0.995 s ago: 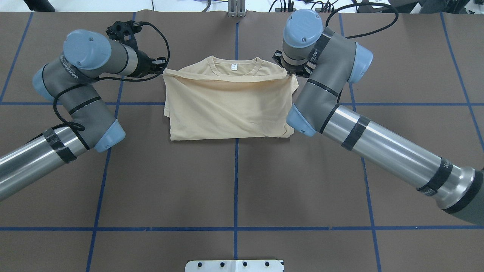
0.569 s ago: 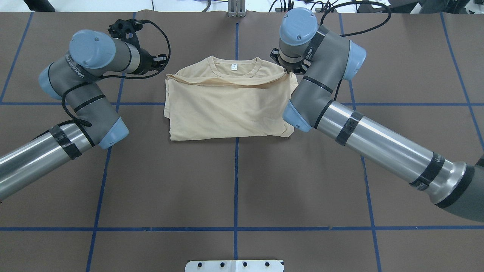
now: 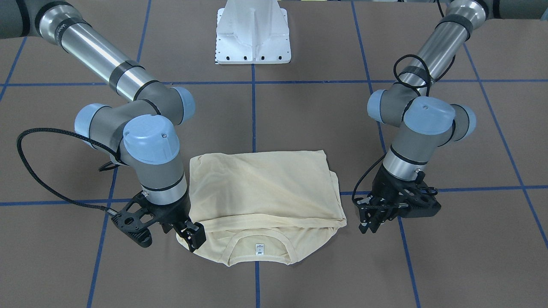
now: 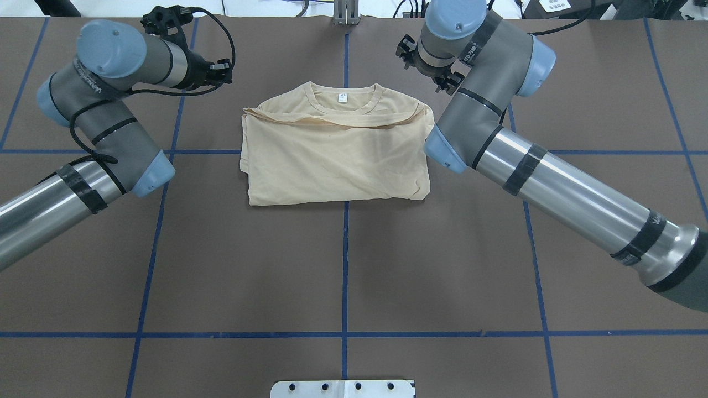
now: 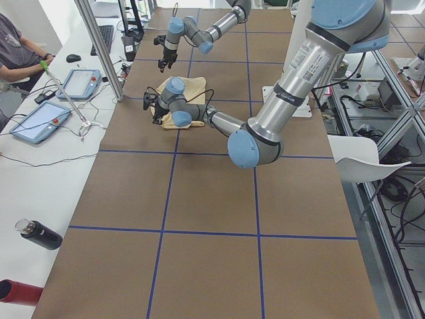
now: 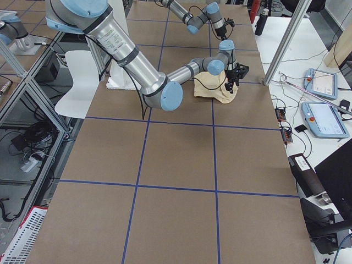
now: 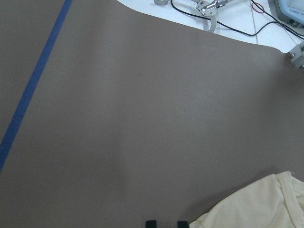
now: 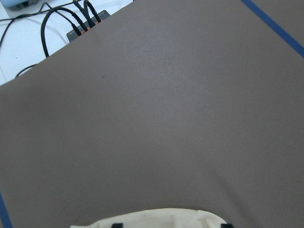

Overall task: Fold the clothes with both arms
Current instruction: 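Release the hem and raise both grippers away from the folded shirt, then lower the right gripper to the shirt corner nearest it and grasp it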

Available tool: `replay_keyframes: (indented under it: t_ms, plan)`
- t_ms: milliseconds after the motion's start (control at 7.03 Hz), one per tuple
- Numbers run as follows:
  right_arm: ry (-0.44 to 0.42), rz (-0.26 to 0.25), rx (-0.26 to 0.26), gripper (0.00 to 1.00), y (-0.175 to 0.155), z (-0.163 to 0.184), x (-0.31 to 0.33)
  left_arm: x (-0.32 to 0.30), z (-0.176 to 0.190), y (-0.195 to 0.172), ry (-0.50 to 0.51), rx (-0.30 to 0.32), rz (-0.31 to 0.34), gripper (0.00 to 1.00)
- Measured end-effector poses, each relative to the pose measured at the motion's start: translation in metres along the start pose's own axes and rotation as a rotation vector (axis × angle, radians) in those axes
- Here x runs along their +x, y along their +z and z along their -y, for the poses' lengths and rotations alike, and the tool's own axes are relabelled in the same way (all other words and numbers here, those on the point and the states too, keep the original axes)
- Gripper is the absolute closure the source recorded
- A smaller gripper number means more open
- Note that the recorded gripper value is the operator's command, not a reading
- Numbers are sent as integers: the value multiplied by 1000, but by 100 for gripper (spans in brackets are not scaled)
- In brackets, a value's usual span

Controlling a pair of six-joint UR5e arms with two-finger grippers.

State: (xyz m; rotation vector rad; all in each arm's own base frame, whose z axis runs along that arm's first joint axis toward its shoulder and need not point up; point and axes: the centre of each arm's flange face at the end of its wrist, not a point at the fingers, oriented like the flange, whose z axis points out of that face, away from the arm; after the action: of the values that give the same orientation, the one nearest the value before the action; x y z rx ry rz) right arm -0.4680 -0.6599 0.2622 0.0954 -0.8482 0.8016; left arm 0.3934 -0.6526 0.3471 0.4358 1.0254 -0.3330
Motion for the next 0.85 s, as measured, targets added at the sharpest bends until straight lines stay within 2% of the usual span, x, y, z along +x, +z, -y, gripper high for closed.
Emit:
replay_keyframes:
  t_ms: [284, 427, 711, 853]
  plan:
    - [101, 92, -57, 2, -43, -50, 59, -6, 10, -15, 0, -19, -23, 64]
    - [143, 128, -60, 2, -62, -80, 86, -9, 7, -29, 5, -21, -47, 63]
    - [161, 168, -20, 3, -72, -150, 131, -23, -12, -70, 21, -29, -98, 61]
    - [161, 163, -10, 3, -66, -169, 148, -28, -18, -84, 25, -24, -110, 61]
